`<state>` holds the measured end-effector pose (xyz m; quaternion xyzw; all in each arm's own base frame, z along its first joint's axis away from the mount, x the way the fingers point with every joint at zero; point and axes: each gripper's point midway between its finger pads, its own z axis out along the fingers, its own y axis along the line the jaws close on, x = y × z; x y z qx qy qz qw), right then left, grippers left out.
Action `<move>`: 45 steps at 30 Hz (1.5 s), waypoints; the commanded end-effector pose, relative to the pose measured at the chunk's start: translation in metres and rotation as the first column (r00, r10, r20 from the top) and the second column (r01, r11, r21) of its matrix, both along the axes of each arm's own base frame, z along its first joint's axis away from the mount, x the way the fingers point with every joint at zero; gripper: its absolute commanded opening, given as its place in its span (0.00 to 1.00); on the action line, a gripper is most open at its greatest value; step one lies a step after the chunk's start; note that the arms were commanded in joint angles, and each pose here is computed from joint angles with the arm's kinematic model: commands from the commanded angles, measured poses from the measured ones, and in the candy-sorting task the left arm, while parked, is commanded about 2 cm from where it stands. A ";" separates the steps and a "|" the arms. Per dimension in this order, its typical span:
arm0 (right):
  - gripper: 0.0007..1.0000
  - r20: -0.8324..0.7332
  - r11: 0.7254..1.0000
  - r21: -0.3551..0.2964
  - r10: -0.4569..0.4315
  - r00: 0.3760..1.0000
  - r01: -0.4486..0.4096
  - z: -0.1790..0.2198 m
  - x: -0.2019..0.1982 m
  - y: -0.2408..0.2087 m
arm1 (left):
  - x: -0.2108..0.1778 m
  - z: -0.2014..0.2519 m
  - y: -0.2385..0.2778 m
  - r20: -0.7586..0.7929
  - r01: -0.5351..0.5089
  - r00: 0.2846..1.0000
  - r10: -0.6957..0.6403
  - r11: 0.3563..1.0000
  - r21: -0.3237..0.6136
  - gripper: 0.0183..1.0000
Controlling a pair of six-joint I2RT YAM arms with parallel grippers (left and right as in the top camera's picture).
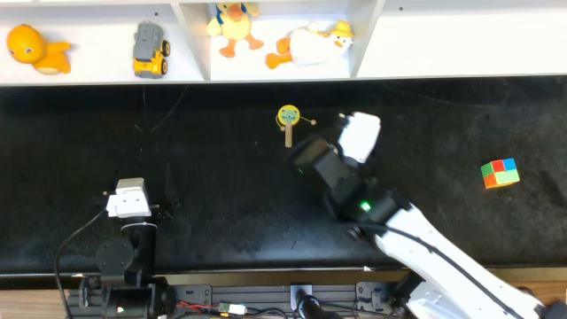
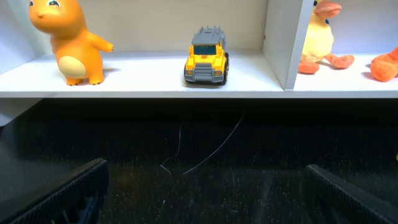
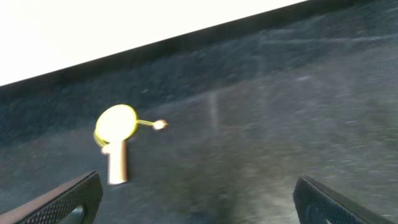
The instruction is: Store Toys
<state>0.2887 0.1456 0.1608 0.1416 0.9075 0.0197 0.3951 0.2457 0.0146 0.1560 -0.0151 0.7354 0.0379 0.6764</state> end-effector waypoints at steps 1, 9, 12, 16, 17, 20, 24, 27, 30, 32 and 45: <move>1.00 -0.117 0.996 0.069 0.066 0.991 -0.058 -0.014 0.004 0.035 | 0.000 0.001 -0.001 0.004 0.006 1.000 -0.006 1.000 0.018 1.00; 1.00 -0.263 0.987 0.114 0.142 0.954 -0.115 -0.044 0.005 0.069 | 0.000 0.001 -0.001 0.004 0.006 1.000 -0.006 1.000 0.018 1.00; 1.00 -0.293 0.984 0.107 0.168 0.941 -0.143 -0.050 0.006 0.076 | 0.000 0.001 -0.001 0.004 0.006 1.000 -0.006 1.000 0.018 1.00; 1.00 -0.326 0.973 0.101 0.231 0.917 -0.210 -0.059 0.006 0.086 | 0.000 0.001 -0.001 0.004 0.006 1.000 -0.006 1.000 0.018 1.00; 1.00 -0.335 0.971 0.100 0.239 0.912 -0.218 -0.061 0.006 0.087 | 0.000 0.001 -0.001 0.004 0.006 1.000 -0.006 1.000 0.018 1.00; 1.00 -0.355 0.971 0.096 0.240 0.903 -0.220 -0.069 0.006 0.090 | 0.000 0.001 -0.001 0.004 0.006 1.000 -0.006 1.000 0.018 1.00; 1.00 -0.371 0.968 0.085 0.250 0.894 -0.235 -0.076 0.010 0.095 | 0.000 0.001 -0.001 0.004 0.006 1.000 -0.006 1.000 0.018 1.00; 1.00 -0.379 0.962 0.065 0.271 0.885 -0.267 -0.080 0.015 0.099 | 0.000 0.001 -0.001 0.004 0.006 1.000 -0.006 1.000 0.018 1.00; 1.00 -0.389 0.953 0.039 0.290 0.874 -0.299 -0.085 0.019 0.103 | 0.000 0.001 -0.001 0.004 0.006 1.000 -0.006 1.000 0.018 1.00; 0.99 -0.393 0.951 0.012 0.290 0.873 -0.310 -0.090 0.023 0.102 | 0.000 0.001 -0.001 0.004 0.006 1.000 -0.006 1.000 0.018 1.00; 1.00 -0.372 0.952 -0.107 0.231 0.899 -0.288 -0.100 0.039 0.091 | 0.000 0.001 -0.001 0.004 0.006 1.000 -0.006 1.000 0.017 1.00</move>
